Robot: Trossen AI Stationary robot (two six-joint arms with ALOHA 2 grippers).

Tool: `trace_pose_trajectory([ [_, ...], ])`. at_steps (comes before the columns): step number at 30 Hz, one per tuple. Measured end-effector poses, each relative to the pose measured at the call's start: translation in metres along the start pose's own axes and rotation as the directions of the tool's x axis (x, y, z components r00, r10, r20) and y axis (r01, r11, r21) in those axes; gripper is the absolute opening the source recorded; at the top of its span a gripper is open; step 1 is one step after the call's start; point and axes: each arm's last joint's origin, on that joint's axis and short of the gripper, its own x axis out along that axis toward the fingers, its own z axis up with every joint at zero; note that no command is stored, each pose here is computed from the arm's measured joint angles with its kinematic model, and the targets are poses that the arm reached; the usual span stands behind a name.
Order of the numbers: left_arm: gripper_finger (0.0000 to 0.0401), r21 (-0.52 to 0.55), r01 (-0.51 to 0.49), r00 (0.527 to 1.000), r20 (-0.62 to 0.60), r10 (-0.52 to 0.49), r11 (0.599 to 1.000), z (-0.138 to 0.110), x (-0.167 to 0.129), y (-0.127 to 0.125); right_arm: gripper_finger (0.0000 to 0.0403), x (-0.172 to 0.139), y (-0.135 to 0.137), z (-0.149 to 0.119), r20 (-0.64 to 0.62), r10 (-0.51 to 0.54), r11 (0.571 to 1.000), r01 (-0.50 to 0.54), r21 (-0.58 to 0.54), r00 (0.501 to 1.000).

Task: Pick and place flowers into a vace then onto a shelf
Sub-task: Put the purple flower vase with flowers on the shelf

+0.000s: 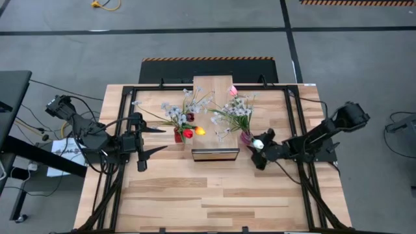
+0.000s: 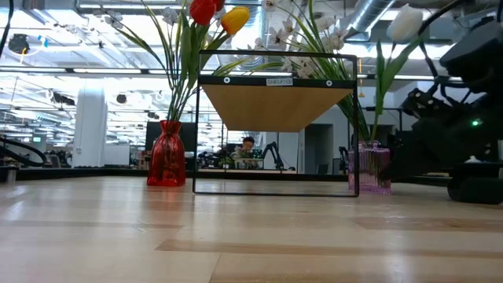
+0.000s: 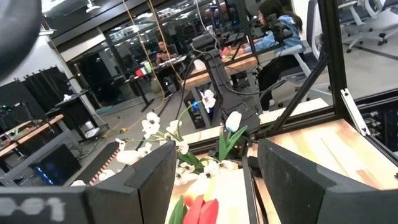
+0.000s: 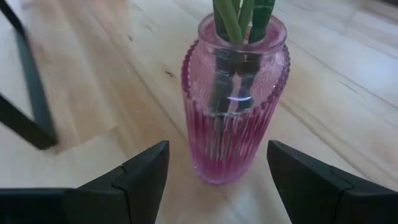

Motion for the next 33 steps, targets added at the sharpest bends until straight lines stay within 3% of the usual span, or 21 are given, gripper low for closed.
trace_pose_trajectory([
  [13, 0.0217, -0.015, 0.003, 1.0, -0.009, -0.003, 1.0, -0.001, 0.0, 0.0, 0.0265, 0.021, 0.005, 0.008, -0.03, -0.065, 0.997, 0.064, -0.05, 0.997],
  [25, 0.0217, -0.028, 0.049, 0.999, -0.02, -0.049, 0.998, -0.004, 0.0, -0.002, 0.0263, 0.028, -0.002, 0.016, -0.009, -0.116, 0.993, 0.116, 0.005, 0.993],
  [33, 0.0217, -0.037, 0.069, 0.997, -0.014, -0.07, 0.997, -0.003, 0.0, -0.003, 0.02, 0.031, -0.006, 0.017, -0.013, -0.13, 0.991, 0.13, 0.027, 0.991],
])
